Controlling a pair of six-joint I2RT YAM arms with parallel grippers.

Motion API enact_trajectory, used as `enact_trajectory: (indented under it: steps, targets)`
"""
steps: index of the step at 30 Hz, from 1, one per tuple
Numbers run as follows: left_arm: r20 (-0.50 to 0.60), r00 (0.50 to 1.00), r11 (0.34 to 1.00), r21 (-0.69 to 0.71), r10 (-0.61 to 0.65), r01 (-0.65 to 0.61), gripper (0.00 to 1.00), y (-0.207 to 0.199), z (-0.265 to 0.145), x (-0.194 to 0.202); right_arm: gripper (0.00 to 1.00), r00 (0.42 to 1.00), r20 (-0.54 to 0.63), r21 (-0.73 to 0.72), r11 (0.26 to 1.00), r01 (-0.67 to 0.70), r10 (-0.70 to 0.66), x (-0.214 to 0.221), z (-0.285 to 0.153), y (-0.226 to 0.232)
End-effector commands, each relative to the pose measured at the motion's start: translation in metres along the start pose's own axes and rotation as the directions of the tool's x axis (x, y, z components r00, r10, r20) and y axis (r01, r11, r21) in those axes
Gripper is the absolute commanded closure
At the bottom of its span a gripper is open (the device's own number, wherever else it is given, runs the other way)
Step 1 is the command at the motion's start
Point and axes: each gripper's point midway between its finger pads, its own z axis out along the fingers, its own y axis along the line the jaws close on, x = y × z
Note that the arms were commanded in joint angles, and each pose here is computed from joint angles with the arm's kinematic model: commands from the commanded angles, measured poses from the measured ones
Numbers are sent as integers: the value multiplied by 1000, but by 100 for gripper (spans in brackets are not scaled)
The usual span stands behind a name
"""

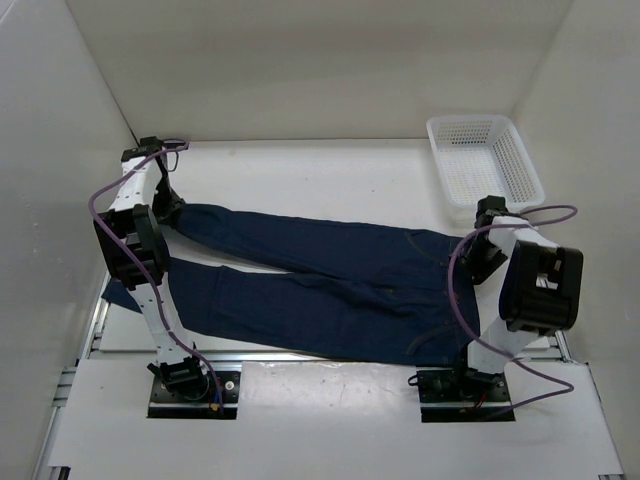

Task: Fold and stack the trousers
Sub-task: Flatten the trousers out

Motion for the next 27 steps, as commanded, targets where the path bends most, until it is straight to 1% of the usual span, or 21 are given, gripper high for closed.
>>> enact_trajectory:
  steps: [1,2,4,5,6,8,9,10,11,12,13,15,17,19,22,23,24,25,26,27]
  targets:
    - [105,994,997,72,-29,21,90,-2,-42,-25,40,998,-2,-26,998,59,-59,-17,13,16]
    - [96,995,998,67,-17,11,90,-1,-42,-23,42,998,-6,-10,998,60,-60,-17,16,14]
    - [104,994,997,71,-19,12,90,-1,-44,-25,47,998,20,-24,998,60,-60,-26,16,16]
    - [104,994,997,71,-19,12,90,-1,-44,-25,51,998,22,-37,998,60,-59,-27,13,18]
    - [104,994,997,71,-19,12,90,-1,-44,-25,65,998,28,-52,997,59,-57,-28,13,21]
    - [113,993,997,76,-22,14,90,-2,-47,-28,75,999,17,-43,998,42,-41,-28,17,19]
    - [106,994,997,72,-20,12,90,-3,-43,-27,89,999,32,-39,998,41,-39,-33,16,19]
    - [114,993,997,77,-23,14,90,-4,-46,-30,95,999,29,-22,999,41,-41,-33,19,17]
    - [111,994,996,85,-12,2,90,-5,-46,-29,100,999,47,-15,1000,25,-24,-38,18,17]
    - [110,994,996,85,-12,2,90,-6,-44,-31,100,998,61,29,999,-13,11,-42,19,7]
    - [91,996,997,74,-5,-1,90,-6,-38,-28,100,995,92,32,998,-46,43,-50,13,2]
    - [93,996,997,74,5,-12,90,-7,-39,-31,100,987,128,45,994,-103,96,-58,7,-10]
    - [76,997,999,34,13,-16,90,-2,-34,-29,100,974,175,46,987,-151,141,-64,-4,-21]
    - [82,997,1000,23,13,-15,90,0,-34,-30,100,965,206,50,983,-178,164,-72,-10,-29]
    - [46,999,1000,-5,25,-25,90,4,-22,-20,100,964,211,46,983,-179,165,-74,-14,-28]
    - [34,999,1000,18,25,-25,90,0,-19,-17,100,968,192,40,984,-175,164,-71,-11,-26]
    - [6,1000,999,46,29,-29,77,-5,-17,-10,95,971,184,49,985,-165,153,-70,-8,-27]
    - [17,999,998,54,34,-35,63,-10,-17,-11,88,970,185,36,986,-165,155,-72,-10,-24]
    - [17,999,998,54,35,-35,45,-10,-17,-11,64,970,185,36,986,-165,155,-72,-10,-24]
    - [14,999,997,62,44,-45,26,-11,-17,-10,47,972,184,38,988,-153,143,-72,-10,-24]
